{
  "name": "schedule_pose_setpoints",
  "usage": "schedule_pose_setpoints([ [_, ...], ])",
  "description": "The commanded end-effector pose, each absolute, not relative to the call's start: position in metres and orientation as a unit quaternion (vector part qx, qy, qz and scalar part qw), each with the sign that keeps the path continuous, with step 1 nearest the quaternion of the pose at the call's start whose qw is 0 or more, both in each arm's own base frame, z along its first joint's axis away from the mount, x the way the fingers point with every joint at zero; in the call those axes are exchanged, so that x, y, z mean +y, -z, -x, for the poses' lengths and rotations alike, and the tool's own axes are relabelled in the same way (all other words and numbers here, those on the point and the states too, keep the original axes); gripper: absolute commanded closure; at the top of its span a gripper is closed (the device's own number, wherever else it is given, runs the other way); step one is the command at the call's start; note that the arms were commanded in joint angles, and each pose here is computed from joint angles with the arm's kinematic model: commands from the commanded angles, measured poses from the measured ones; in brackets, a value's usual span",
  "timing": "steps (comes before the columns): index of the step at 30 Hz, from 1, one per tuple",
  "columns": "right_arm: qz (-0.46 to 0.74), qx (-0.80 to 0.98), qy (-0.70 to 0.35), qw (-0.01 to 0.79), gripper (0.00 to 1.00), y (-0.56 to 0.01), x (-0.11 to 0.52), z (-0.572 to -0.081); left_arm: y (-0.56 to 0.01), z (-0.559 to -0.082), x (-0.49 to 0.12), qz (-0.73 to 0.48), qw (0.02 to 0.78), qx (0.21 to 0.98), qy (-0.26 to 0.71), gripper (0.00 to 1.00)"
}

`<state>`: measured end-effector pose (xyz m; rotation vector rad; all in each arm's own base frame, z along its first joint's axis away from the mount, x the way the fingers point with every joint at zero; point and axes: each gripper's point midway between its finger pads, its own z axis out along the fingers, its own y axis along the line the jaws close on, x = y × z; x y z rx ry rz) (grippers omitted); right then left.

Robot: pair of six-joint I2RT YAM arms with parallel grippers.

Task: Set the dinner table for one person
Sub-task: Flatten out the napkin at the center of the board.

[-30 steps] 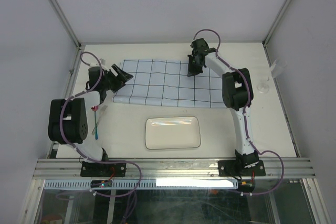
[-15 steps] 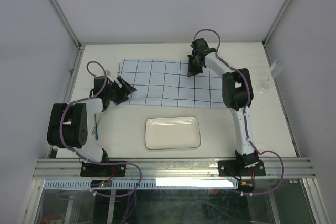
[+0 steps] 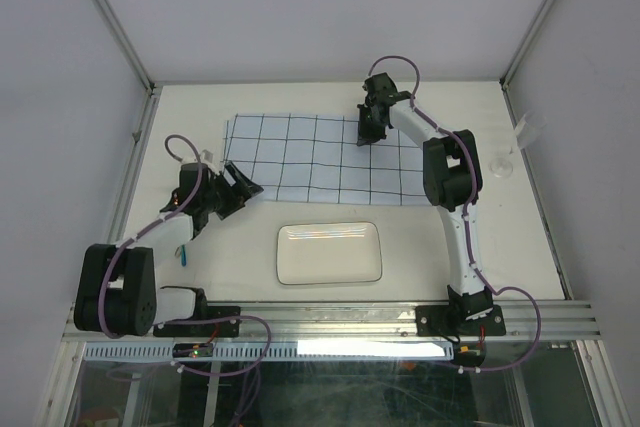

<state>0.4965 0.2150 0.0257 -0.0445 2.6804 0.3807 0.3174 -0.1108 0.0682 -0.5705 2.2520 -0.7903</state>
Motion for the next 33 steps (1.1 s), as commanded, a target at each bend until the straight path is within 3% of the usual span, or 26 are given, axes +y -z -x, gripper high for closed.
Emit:
schedule_pose_setpoints([
  [1,0.013,0.963,-0.12,0.242,1.0,-0.041,0.211,-0.504,-0.056,-0.3,-0.105,0.235,0.33,0.868,0.286,0.2],
  [5,0.011,0.961,-0.113,0.253,1.0,-0.048,0.208,-0.507,-0.059,-0.291,-0.104,0.241,0.337,0.863,0.291,0.2],
  [8,0.011,0.956,-0.116,0.269,1.0,-0.057,0.209,-0.512,-0.092,-0.305,-0.108,0.236,0.371,0.842,0.313,0.2],
  [20,0.025,0.943,-0.124,0.309,1.0,-0.088,0.212,-0.531,-0.22,-0.428,-0.096,0.195,0.515,0.786,0.28,0.18],
  [27,0.037,0.943,-0.127,0.305,1.0,-0.085,0.212,-0.53,-0.231,-0.517,-0.09,0.137,0.546,0.795,0.226,0.2],
  [33,0.042,0.944,-0.123,0.304,1.0,-0.085,0.205,-0.532,-0.199,-0.571,-0.088,0.093,0.515,0.824,0.216,0.21],
])
